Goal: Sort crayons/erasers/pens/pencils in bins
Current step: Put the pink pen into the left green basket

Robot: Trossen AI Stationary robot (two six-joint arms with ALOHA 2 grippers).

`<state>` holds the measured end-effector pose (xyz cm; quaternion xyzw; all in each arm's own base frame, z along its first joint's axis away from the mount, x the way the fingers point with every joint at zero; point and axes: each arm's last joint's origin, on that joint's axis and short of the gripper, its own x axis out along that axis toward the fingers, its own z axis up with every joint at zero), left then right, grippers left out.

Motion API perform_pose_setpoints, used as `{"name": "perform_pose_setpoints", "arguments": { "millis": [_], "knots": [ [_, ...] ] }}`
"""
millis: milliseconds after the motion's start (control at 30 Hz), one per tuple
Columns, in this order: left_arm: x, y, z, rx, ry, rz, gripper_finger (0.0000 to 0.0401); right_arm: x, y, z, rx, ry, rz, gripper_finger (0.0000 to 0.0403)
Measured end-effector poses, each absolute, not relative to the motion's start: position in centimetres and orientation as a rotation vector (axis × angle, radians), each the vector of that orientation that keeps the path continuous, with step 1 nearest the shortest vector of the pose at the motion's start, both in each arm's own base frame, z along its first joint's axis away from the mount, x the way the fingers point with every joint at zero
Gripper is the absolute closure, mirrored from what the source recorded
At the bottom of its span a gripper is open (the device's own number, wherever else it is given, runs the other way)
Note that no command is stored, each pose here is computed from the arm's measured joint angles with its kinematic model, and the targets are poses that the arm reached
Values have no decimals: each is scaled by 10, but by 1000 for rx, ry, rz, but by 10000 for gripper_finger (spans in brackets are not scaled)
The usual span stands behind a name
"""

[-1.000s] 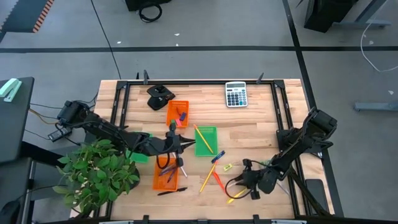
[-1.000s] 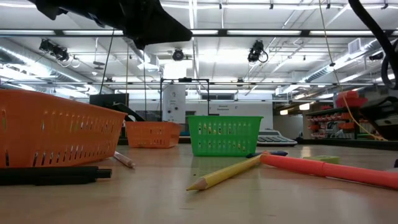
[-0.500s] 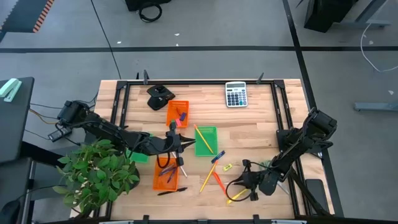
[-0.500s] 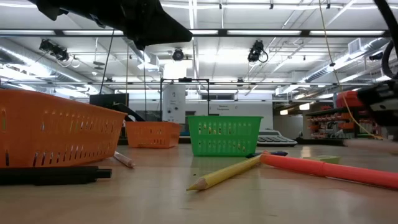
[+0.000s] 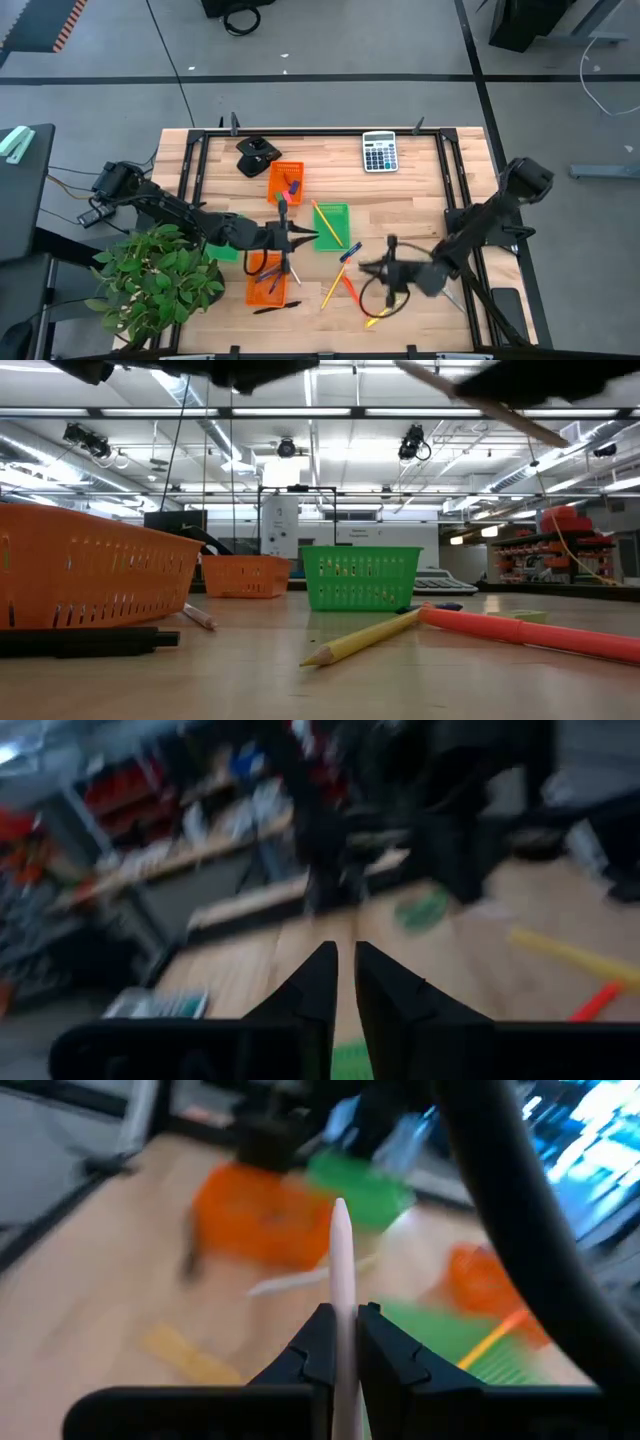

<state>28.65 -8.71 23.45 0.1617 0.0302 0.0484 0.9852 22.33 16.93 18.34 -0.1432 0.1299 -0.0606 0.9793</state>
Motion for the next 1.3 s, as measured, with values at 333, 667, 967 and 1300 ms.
{"name": "perform_pose_setpoints", "arguments": {
  "millis": [333,667,967,1300],
  "knots": [
    [289,-83,241,295,-9,34,278,247,124,262,-359,77,-54,370],
    [291,-69,260,189,-212,20,182,258,106,277,-416,-69,12,368],
    [296,-63,261,192,-306,-38,186,268,83,278,-421,-90,10,365],
    [304,-47,255,179,-367,23,203,277,55,275,-384,-83,91,363]
  ]
}}
